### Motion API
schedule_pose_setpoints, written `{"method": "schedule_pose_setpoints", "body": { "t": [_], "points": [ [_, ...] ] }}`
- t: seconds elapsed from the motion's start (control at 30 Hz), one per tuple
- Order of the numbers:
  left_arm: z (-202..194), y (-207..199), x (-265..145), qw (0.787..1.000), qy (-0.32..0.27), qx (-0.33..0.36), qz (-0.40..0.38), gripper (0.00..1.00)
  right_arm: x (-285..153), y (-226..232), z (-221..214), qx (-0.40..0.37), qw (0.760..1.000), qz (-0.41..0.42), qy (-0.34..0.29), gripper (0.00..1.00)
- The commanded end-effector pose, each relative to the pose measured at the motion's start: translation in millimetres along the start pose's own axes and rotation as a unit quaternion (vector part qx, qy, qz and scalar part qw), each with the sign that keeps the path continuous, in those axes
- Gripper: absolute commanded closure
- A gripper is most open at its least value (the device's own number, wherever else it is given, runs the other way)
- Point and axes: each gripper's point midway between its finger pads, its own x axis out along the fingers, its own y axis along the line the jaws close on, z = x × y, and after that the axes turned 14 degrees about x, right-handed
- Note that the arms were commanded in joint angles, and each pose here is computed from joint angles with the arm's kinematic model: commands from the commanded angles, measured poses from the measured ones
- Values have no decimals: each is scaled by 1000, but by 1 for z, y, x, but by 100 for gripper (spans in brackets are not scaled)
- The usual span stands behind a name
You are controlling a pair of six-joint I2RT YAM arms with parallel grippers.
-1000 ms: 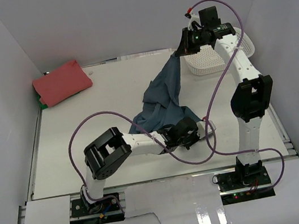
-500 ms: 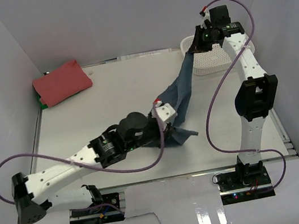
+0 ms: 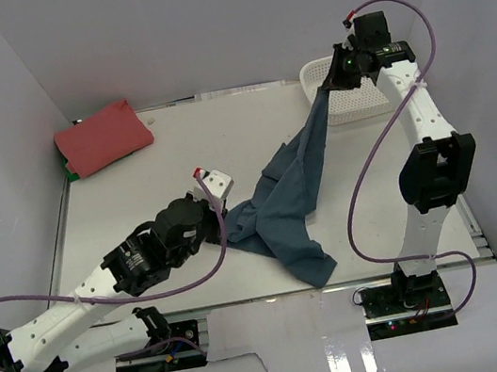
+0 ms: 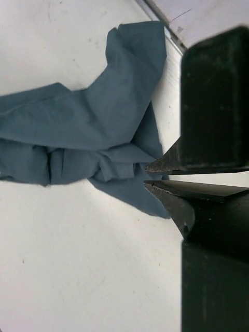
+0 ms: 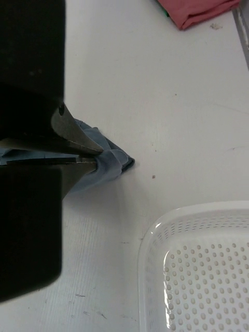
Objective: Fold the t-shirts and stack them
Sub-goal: Flatten out the tshirt
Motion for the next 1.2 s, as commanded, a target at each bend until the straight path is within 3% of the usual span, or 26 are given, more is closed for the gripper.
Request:
{"method": "schedule_pose_setpoints", "body": {
  "t": [0.0, 0.13, 0.3, 0.4, 0.47, 0.53, 0.67, 0.9, 1.17],
  "points": [
    [5, 17, -3, 1000, -6, -6, 13, 80, -25, 20, 19, -11, 998, 31, -45, 92],
    [29, -20, 4, 996, -18, -41, -83, 76, -18, 13, 13, -13, 999, 23, -34, 92],
    [25, -69, 34, 975, 66, -151, -146, 76, -3, 8, 6, -8, 1000, 24, -13, 92],
    [18, -114, 41, 969, 100, -155, -162, 73, 8, 5, 6, -6, 1000, 24, -6, 92],
    [18, -126, 44, 974, 106, -147, -135, 65, 13, 6, 6, -4, 1000, 28, -2, 92],
    [5, -147, 47, 965, 147, -167, -135, 61, 20, 4, 7, -2, 1000, 27, 2, 92],
    [3, -169, 46, 955, 189, -197, -117, 57, 29, 2, 6, 1, 1000, 25, 9, 91],
    [-24, -184, 59, 941, 251, -222, -48, 48, 31, 2, 3, 0, 999, 31, 12, 68],
    [-59, -194, 81, 937, 281, -207, 1, 42, 31, 1, 0, 0, 999, 35, 17, 68]
  ]
}}
